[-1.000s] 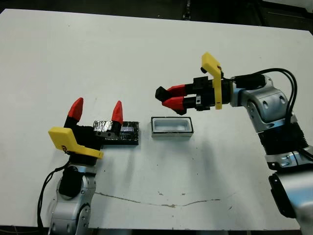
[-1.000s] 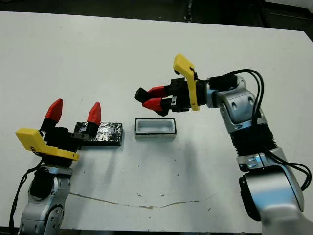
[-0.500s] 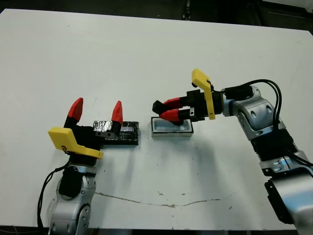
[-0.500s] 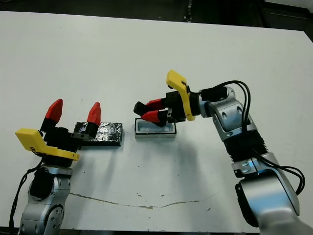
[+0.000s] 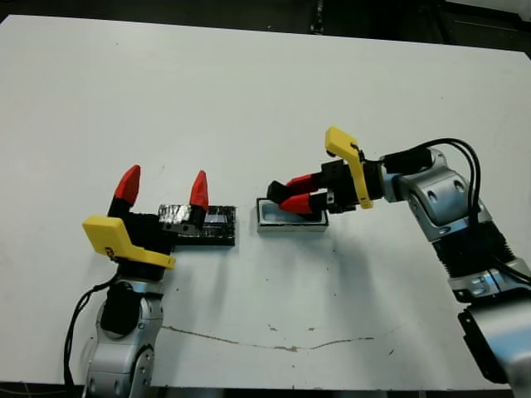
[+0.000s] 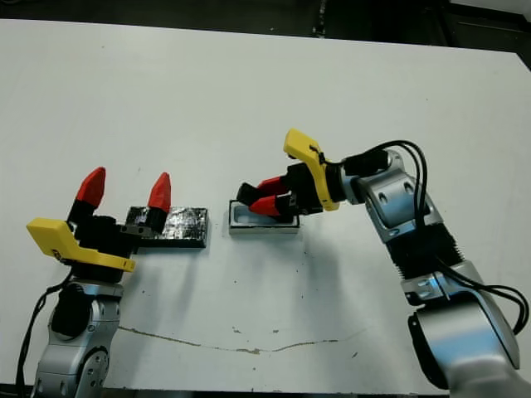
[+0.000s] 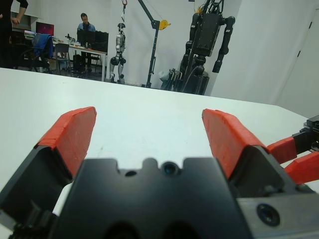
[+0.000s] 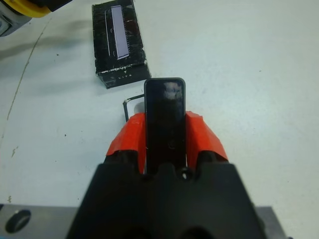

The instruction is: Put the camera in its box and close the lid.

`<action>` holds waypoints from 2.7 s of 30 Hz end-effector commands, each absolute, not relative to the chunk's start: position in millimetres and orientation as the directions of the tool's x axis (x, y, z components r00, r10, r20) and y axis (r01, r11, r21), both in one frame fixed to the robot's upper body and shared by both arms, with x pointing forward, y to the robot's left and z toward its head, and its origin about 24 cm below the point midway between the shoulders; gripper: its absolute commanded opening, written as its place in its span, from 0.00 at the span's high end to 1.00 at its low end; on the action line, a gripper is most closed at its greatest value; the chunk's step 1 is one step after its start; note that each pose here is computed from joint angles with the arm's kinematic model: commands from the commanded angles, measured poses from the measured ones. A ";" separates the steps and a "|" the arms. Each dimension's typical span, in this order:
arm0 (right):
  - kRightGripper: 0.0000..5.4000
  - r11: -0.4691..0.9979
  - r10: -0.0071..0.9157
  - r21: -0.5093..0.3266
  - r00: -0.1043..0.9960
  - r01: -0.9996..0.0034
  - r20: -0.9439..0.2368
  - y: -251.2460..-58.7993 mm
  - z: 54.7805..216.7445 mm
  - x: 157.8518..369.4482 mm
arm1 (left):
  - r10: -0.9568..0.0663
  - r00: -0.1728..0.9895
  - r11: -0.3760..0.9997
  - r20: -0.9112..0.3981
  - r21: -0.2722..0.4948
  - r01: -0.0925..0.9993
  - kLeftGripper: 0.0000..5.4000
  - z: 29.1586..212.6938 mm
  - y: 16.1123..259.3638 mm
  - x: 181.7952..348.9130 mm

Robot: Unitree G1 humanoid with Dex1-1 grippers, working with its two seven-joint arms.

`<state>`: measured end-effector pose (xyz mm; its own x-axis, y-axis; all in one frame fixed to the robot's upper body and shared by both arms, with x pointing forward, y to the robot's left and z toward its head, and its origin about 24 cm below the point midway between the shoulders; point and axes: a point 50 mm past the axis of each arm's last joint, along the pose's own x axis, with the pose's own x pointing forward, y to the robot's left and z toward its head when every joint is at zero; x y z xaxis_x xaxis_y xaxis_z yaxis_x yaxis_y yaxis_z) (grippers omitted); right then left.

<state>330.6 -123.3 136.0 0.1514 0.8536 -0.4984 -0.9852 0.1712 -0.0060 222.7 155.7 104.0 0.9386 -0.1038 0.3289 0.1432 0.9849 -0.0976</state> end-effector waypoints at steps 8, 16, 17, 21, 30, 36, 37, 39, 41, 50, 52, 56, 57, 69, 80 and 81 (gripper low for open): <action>0.69 0.209 0.790 0.025 0.154 -0.978 -0.593 -154.2 119.6 328.2 | -0.106 0.943 0.985 0.315 -0.099 0.144 0.00 98.7 157.5 220.2; 0.69 0.135 0.757 -0.032 0.124 -0.990 -0.642 -155.3 119.7 326.8 | -0.102 0.945 0.984 0.310 -0.109 0.142 0.00 99.9 156.7 220.3; 0.69 0.131 0.754 -0.029 0.119 -0.991 -0.646 -155.1 119.8 326.8 | -0.102 0.945 0.984 0.311 -0.108 0.142 0.00 100.1 156.7 220.4; 0.69 0.103 0.749 -0.020 0.091 -0.995 -0.657 -154.2 119.7 327.1 | -0.106 0.943 0.985 0.317 -0.099 0.144 0.00 101.1 156.8 220.8; 0.69 0.086 0.728 -0.002 0.065 -0.996 -0.683 -154.1 122.3 327.8 | -0.098 0.944 0.986 0.315 -0.100 0.136 0.00 102.5 155.5 222.0; 0.69 0.087 0.727 -0.062 0.106 -0.994 -0.679 -154.3 123.0 326.8 | -0.105 0.945 0.986 0.311 -0.093 0.140 0.00 102.5 155.6 221.7; 0.69 0.097 0.716 -0.076 0.123 -0.992 -0.687 -154.3 124.0 326.9 | -0.105 0.944 0.985 0.312 -0.095 0.141 0.00 102.3 155.6 221.6; 0.69 0.110 0.701 -0.091 0.142 -0.990 -0.699 -153.7 126.4 326.9 | -0.107 0.944 0.984 0.312 -0.104 0.146 0.00 102.1 155.5 221.5; 0.66 0.110 0.702 -0.100 0.149 -0.989 -0.696 -152.6 127.9 326.9 | -0.108 0.944 0.983 0.311 -0.109 0.148 0.00 102.0 155.1 221.1; 0.42 0.060 0.715 -0.220 0.195 -0.974 -0.671 -150.3 132.8 324.8 | -0.102 0.947 0.985 0.306 -0.100 0.139 0.00 100.9 154.9 220.9; 0.37 0.061 0.722 -0.236 0.206 -0.970 -0.660 -150.7 134.3 324.2 | -0.103 0.947 0.985 0.305 -0.101 0.139 0.00 100.8 155.0 220.7; 0.27 0.065 0.733 -0.260 0.223 -0.963 -0.643 -151.9 140.7 322.7 | -0.105 0.946 0.985 0.307 -0.099 0.141 0.00 100.7 155.3 221.2; 0.24 0.068 0.736 -0.262 0.226 -0.963 -0.638 -152.7 144.1 322.3 | -0.105 0.946 0.984 0.307 -0.105 0.144 0.00 100.7 155.2 221.3; 0.00 0.278 0.854 -0.356 0.399 -0.892 -0.333 -177.2 195.5 305.0 | -0.103 0.946 0.985 0.306 -0.100 0.140 0.00 100.1 155.1 220.6; 0.13 0.759 0.650 -0.051 0.748 -0.649 0.134 -207.9 137.5 248.4 | -0.114 0.928 0.991 0.354 -0.029 0.133 0.00 111.7 168.6 225.9; 0.12 0.778 0.625 -0.028 0.770 -0.627 0.131 -208.4 130.3 243.1 | -0.116 0.925 0.991 0.362 -0.015 0.130 0.00 114.0 170.3 226.8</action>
<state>251.8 -204.0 139.4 0.7312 0.6699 0.1285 -0.6693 0.7410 -0.0542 225.6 166.5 110.5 0.9307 -0.1047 0.3505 0.1295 0.9904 -0.0478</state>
